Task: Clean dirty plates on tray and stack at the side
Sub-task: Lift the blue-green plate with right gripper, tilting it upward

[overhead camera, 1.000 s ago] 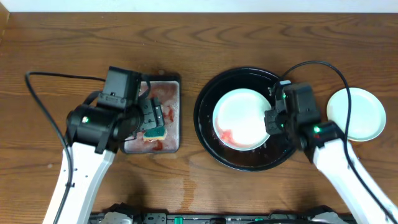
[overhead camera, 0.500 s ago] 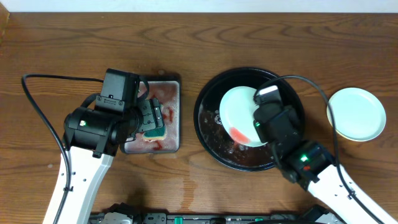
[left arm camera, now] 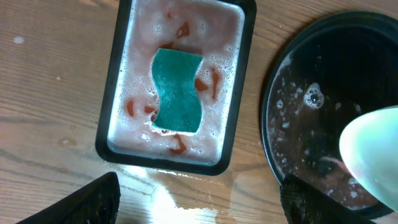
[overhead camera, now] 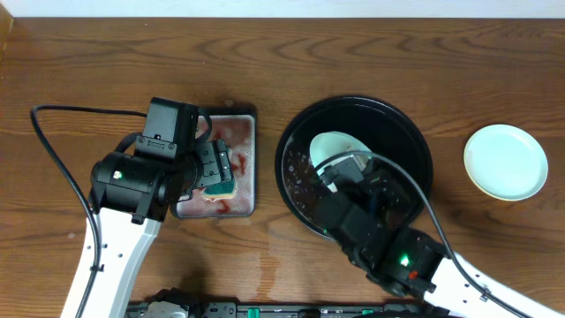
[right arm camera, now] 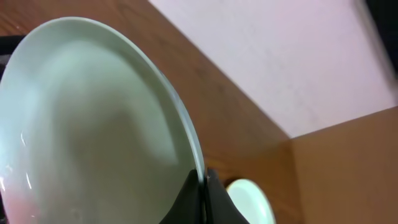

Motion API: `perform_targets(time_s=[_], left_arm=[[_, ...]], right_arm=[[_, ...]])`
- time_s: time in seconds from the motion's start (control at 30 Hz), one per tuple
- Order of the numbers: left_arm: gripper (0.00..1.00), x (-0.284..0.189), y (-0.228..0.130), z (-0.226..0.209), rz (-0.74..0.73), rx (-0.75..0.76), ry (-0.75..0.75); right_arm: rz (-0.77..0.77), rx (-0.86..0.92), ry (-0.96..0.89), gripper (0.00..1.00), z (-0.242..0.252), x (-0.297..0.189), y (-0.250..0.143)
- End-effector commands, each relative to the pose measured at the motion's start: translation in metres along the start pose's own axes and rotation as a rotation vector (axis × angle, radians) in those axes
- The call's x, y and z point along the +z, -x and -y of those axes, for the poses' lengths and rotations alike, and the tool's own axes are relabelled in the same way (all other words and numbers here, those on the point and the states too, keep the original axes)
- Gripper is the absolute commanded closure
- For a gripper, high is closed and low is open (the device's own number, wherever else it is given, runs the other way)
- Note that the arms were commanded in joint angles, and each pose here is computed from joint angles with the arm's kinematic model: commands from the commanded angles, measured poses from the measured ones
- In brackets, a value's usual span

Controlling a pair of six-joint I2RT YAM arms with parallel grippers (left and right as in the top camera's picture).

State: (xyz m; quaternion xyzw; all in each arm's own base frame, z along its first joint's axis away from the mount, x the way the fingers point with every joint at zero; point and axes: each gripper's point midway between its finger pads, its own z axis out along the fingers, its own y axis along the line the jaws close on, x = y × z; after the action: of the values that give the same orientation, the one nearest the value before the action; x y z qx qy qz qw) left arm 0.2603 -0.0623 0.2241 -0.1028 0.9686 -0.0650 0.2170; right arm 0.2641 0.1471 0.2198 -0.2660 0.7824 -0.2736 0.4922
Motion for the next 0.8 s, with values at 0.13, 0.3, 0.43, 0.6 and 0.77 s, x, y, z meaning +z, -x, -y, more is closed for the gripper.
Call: perform_targets(time_s=[0.13,0.3,0.43,0.6,0.77], left_arm=[[0.17,-0.003,0.002,0.001,0.007,0.005,-0.006],[0.17,-0.003,0.002,0.001,0.007,0.005,-0.006],[0.17,-0.003,0.002,0.001,0.007,0.005,-0.006],[0.17,-0.003,0.002,0.001,0.007,0.005,-0.006],[0.17,-0.003,0.002,0.001,0.007,0.005,-0.006]], right_arm=[[0.049,-0.08,-0.154,0.99,0.02,-0.02,0.01],[0.065,-0.093,-0.161,0.99,0.019,-0.025,0.013],[0.067,-0.116,-0.16,0.99,0.019,-0.025,0.014],[0.067,-0.116,-0.161,0.99,0.019,-0.025,0.014],[0.066,-0.116,-0.161,0.99,0.019,-0.025,0.014]])
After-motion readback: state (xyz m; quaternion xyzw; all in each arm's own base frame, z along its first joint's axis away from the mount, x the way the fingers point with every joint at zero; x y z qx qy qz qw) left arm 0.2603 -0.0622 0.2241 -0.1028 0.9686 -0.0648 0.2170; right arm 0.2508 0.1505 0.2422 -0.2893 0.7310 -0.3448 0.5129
